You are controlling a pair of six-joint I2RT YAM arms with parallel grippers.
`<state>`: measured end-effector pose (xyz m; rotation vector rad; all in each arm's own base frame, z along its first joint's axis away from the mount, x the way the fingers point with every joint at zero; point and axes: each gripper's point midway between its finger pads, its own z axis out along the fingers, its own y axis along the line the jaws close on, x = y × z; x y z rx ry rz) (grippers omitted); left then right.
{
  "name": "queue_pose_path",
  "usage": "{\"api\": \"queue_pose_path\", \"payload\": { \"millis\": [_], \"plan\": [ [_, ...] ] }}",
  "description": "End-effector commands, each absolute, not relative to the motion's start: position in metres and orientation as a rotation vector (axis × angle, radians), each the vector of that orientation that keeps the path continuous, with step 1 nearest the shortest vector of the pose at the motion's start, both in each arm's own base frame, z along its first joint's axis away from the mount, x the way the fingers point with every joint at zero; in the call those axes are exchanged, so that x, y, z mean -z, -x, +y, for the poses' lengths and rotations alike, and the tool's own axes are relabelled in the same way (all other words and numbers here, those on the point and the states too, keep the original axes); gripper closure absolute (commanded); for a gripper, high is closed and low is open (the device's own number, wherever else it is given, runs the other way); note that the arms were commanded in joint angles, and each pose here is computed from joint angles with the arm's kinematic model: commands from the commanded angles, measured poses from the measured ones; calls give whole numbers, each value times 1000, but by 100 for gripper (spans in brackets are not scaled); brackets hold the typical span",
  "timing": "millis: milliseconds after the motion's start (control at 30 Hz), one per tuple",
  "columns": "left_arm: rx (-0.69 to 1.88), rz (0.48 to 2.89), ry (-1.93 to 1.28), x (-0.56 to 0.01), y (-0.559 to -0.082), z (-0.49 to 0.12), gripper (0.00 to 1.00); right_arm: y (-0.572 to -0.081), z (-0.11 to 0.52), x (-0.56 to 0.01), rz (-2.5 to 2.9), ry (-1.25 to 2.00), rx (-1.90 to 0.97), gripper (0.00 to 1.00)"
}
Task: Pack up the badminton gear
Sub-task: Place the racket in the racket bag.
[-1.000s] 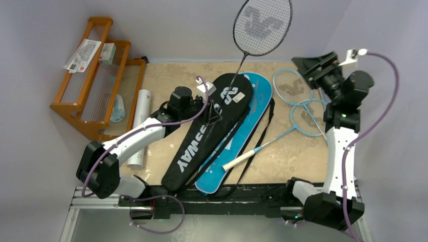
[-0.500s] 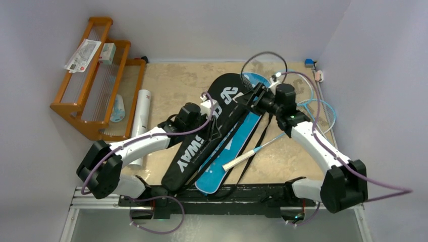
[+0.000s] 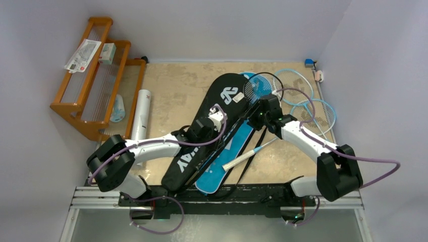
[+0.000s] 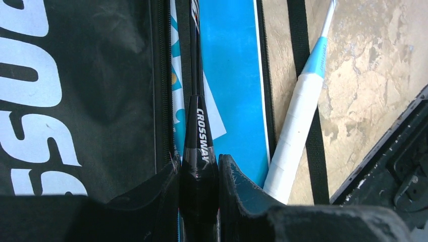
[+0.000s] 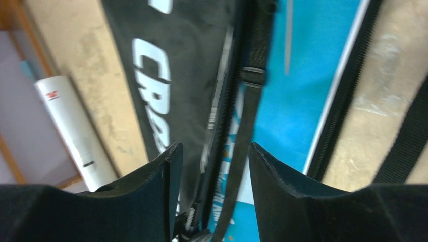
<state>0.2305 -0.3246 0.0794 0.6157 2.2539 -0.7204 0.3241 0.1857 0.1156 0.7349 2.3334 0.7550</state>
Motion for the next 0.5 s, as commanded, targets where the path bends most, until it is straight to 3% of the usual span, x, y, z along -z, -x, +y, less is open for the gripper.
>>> {"api": "queue_pose_path", "payload": {
  "millis": [0,200,467],
  "plan": [
    [704,2188,-576,-85,-235,-332,100,-316,166,-85,2387,-850,-590,48],
    [768,2201,-633,-80,-222,-341,100,-327,172,-72,2420,-831,-566,50],
    [772,2205,-643,-80,-218,-341,100,-339,179,-63,2456,-800,-552,63]
  ]
}}
